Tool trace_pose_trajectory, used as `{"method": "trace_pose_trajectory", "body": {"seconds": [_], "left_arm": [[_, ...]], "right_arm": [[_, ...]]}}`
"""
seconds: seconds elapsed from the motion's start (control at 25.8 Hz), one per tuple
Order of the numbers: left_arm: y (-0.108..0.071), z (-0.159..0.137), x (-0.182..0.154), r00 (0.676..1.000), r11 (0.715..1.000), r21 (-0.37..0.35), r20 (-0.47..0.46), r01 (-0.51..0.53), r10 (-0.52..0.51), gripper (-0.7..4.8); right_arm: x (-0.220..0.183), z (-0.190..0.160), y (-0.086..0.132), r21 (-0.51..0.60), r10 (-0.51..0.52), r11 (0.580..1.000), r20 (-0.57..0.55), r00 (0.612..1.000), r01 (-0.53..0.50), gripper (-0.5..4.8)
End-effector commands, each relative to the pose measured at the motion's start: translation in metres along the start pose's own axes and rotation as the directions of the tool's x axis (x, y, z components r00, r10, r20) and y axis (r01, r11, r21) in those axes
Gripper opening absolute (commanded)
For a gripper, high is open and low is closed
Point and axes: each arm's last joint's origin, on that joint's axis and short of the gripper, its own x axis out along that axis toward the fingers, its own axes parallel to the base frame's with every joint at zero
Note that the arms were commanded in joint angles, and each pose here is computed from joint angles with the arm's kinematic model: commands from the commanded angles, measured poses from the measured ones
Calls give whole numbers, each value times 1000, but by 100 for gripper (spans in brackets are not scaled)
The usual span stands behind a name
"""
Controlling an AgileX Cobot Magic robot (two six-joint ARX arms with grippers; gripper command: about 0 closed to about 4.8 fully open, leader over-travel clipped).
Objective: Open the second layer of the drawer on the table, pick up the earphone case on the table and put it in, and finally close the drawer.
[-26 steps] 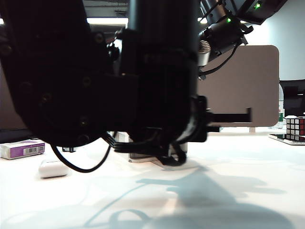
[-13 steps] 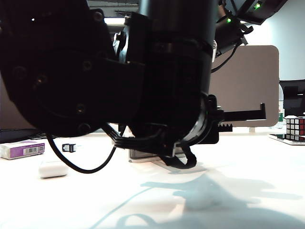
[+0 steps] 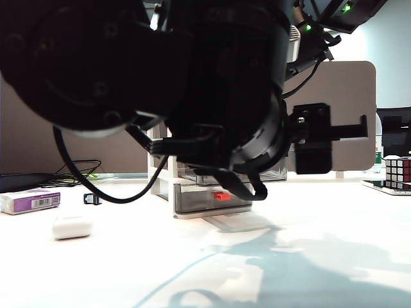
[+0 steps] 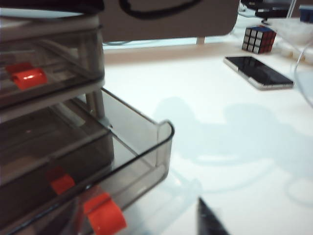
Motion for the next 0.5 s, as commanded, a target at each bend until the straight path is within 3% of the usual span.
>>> {"method": "trace_pose_trajectory", "body": {"seconds": [0.04, 0.27, 0.39, 0.5], "left_arm": [[0, 3, -7, 999, 998, 56, -40, -2, 4, 283], [7, 20, -55, 998, 997, 60, -52, 48, -45, 282], [44, 36, -89, 999, 998, 68, -28, -19, 21, 280], [74, 44, -100, 999, 997, 67, -43, 28, -26, 237]], "right_arm": [[6, -17, -2, 60, 1, 998, -95, 996, 5, -5], [5, -17, -3, 64, 0, 998, -101, 995, 6, -5], [5, -18, -3, 67, 1, 998, -105, 994, 6, -5], [5, -18, -2, 71, 10, 997, -110, 994, -2, -5]]}}
